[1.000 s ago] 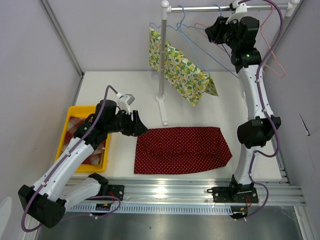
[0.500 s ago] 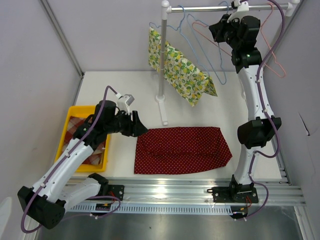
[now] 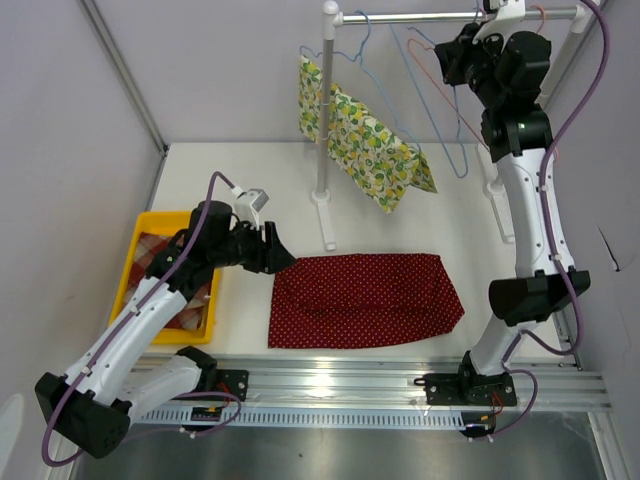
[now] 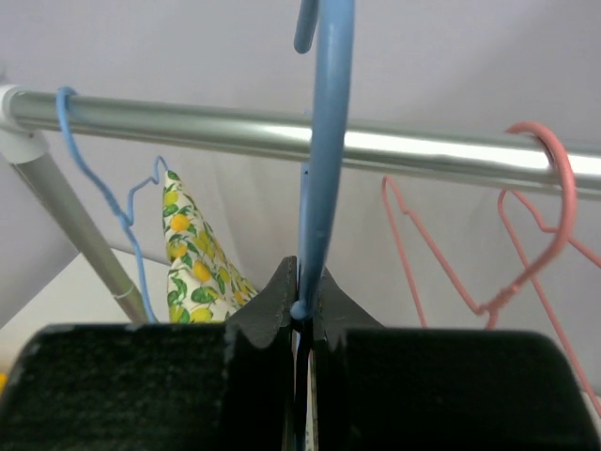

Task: Place the skirt on the hanger

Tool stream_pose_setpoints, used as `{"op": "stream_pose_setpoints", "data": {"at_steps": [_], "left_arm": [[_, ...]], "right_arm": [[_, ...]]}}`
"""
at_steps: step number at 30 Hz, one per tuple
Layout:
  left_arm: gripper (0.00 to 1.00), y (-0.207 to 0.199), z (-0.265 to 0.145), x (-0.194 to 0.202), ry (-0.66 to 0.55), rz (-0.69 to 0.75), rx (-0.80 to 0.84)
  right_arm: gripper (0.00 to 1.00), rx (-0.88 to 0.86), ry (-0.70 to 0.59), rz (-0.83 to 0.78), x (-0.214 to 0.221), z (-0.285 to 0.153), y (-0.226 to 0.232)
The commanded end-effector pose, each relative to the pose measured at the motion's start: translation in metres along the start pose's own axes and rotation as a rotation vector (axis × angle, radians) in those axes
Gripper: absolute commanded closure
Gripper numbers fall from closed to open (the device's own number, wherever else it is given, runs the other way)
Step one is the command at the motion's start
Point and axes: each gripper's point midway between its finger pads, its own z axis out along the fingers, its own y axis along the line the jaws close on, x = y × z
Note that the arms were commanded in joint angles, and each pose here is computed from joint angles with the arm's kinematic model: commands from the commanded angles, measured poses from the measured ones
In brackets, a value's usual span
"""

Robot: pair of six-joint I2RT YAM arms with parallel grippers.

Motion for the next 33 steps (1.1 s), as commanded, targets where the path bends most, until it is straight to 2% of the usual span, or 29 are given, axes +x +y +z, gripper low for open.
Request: {"op": "stream_pose_setpoints", "data": {"at_steps": [1,9,10,12,13,14,17,21,23,24,25,27,28,30,31,33], "left_arm": [[0.43,-0.009,-0.001,-0.007,-0.029,0.038,0.045],[0.43,-0.015,0.0,-0.01,-0.03,0.047,0.073],[0.43,-0.016,0.0,-0.011,-0.029,0.048,0.079],[0.43,-0.019,-0.001,-0.015,-0.038,0.055,0.089],[0.43,-0.02,-0.001,-0.016,-0.037,0.056,0.095],[0.43,-0.022,-0.001,-0.018,-0.04,0.058,0.1],[0.43,-0.027,-0.003,-0.024,-0.051,0.06,0.117],[0.42,-0.037,-0.009,-0.032,-0.074,0.054,0.149],[0.42,-0.045,-0.015,-0.039,-0.093,0.061,0.169],[0.42,-0.048,-0.018,-0.043,-0.102,0.063,0.172],[0.42,-0.05,-0.02,-0.045,-0.109,0.063,0.177],[0.42,-0.055,-0.023,-0.048,-0.114,0.061,0.196],[0.42,-0.058,-0.026,-0.05,-0.124,0.056,0.204],[0.41,-0.062,-0.028,-0.052,-0.138,0.051,0.22],[0.41,-0.063,-0.029,-0.051,-0.142,0.04,0.225],[0.41,-0.064,-0.028,-0.05,-0.143,0.03,0.233]], "right_arm": [[1.0,0.022,-0.05,-0.034,-0.026,-0.025,0.006],[1.0,0.181,0.012,-0.009,-0.026,-0.098,-0.007],[1.0,0.182,-0.005,-0.006,-0.037,-0.118,-0.003],[1.0,0.173,0.061,0.02,-0.019,-0.135,0.003],[1.0,0.166,0.05,0.022,-0.028,-0.156,0.009],[1.0,0.157,0.105,0.045,-0.012,-0.167,0.014],[1.0,0.107,0.149,0.108,-0.001,-0.205,0.033],[1.0,-0.073,0.331,0.21,0.048,-0.244,0.077],[1.0,-0.137,0.365,0.246,0.059,-0.265,0.093],[1.0,-0.161,0.417,0.308,0.082,-0.269,0.1],[1.0,-0.272,0.434,0.346,0.087,-0.279,0.121],[1.0,-0.342,0.427,0.378,0.089,-0.295,0.136],[1.0,-0.38,0.465,0.412,0.104,-0.3,0.143],[1.0,-0.441,0.463,0.44,0.111,-0.301,0.153],[1.0,-0.481,0.528,0.516,0.131,-0.302,0.161],[1.0,-0.561,0.518,0.537,0.142,-0.295,0.178]]}}
